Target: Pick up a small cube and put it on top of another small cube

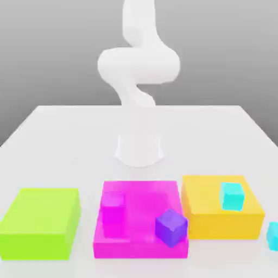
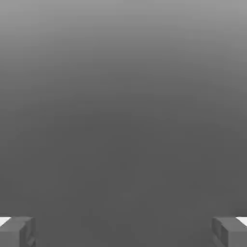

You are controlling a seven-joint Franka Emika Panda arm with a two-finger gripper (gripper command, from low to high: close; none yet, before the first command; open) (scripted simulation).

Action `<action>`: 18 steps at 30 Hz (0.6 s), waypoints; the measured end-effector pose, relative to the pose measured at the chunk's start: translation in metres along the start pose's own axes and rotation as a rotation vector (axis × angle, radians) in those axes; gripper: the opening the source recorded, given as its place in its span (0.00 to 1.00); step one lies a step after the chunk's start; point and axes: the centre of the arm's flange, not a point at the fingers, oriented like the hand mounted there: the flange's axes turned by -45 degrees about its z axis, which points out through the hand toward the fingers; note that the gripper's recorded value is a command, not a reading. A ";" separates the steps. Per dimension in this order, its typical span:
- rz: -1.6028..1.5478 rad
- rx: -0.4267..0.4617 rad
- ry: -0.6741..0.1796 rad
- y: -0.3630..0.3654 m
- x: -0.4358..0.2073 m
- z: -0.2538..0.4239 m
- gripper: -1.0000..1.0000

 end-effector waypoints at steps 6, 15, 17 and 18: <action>-0.242 0.080 -0.147 -0.063 -0.005 0.107 0.50; -0.612 0.220 -0.340 -0.173 -0.068 0.245 0.50; -0.703 0.259 -0.380 -0.202 -0.092 0.270 0.50; -0.747 0.279 -0.399 -0.216 -0.105 0.282 0.50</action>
